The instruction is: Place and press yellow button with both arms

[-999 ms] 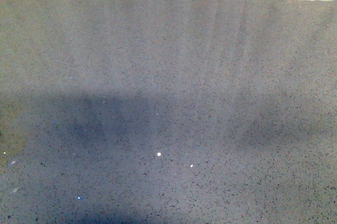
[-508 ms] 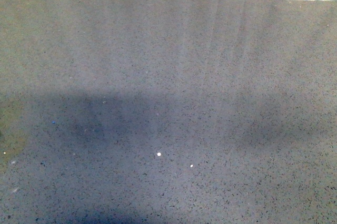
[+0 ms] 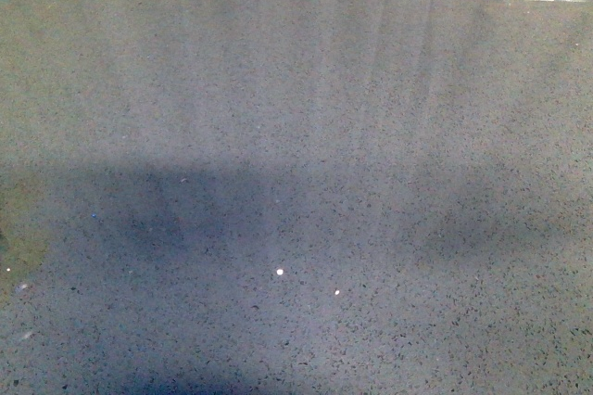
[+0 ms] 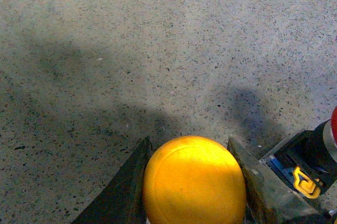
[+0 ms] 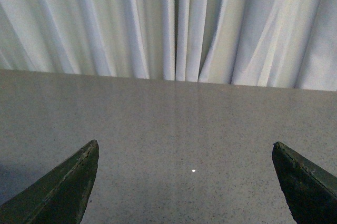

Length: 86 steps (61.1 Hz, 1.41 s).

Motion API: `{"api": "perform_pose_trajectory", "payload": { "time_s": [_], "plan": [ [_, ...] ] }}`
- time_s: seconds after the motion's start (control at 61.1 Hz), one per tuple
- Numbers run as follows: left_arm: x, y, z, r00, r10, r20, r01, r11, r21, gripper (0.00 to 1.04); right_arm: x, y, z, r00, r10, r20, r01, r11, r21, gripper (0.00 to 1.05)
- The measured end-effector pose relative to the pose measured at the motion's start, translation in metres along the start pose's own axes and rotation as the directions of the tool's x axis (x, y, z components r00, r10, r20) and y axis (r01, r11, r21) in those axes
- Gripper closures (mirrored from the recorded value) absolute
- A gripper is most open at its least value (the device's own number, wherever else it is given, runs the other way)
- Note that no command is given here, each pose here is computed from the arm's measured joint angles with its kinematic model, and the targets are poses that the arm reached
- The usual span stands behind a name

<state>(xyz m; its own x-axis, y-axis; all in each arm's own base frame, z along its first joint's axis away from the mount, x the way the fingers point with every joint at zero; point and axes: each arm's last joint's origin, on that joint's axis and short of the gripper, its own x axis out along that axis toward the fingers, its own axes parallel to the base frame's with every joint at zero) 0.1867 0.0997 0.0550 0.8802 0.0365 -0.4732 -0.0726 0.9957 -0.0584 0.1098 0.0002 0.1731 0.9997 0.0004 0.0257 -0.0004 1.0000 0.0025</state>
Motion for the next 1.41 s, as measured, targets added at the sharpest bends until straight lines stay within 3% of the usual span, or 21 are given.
{"api": "perform_pose_trajectory", "payload": {
  "time_s": [0.311, 0.426, 0.491, 0.639, 0.802, 1.097, 1.408],
  "plan": [
    [-0.003, 0.002, 0.007, 1.000, 0.002, 0.007, -0.002, 1.000, 0.005, 0.71, 0.000, 0.000, 0.000, 1.000, 0.000, 0.000, 0.000, 1.000, 0.000, 0.09],
    [-0.005, 0.015, 0.046, 0.995, 0.038, 0.090, -0.042, 0.998, 0.043, 0.71, 0.000, 0.000, 0.000, 1.000, 0.000, 0.000, 0.000, 1.000, 0.000, 0.09],
    [-0.006, 0.009, 0.070, 0.991, 0.017, 0.134, -0.028, 0.996, 0.084, 0.71, 0.000, 0.000, 0.000, 1.000, 0.000, 0.000, 0.000, 1.000, 0.000, 0.09],
    [-0.001, -0.035, 0.096, 0.979, -0.107, 0.175, 0.078, 0.983, 0.166, 0.71, 0.000, 0.000, 0.000, 1.000, 0.000, 0.000, 0.000, 1.000, 0.000, 0.09],
    [0.009, -0.094, 0.098, 0.955, -0.248, 0.164, 0.209, 0.952, 0.224, 0.71, 0.000, 0.000, 0.000, 1.000, 0.000, 0.000, 0.000, 1.000, 0.000, 0.09],
    [0.032, -0.192, 0.073, 0.883, -0.462, 0.082, 0.423, 0.860, 0.286, 0.71, 0.000, 0.000, 0.000, 1.000, 0.000, 0.000, 0.000, 1.000, 0.000, 0.09],
    [0.059, -0.238, 0.041, 0.856, -0.517, -0.009, 0.490, 0.805, 0.333, 0.71, 0.000, 0.000, 0.000, 1.000, 0.000, 0.000, 0.000, 1.000, 0.000, 0.09]
  ]
}}
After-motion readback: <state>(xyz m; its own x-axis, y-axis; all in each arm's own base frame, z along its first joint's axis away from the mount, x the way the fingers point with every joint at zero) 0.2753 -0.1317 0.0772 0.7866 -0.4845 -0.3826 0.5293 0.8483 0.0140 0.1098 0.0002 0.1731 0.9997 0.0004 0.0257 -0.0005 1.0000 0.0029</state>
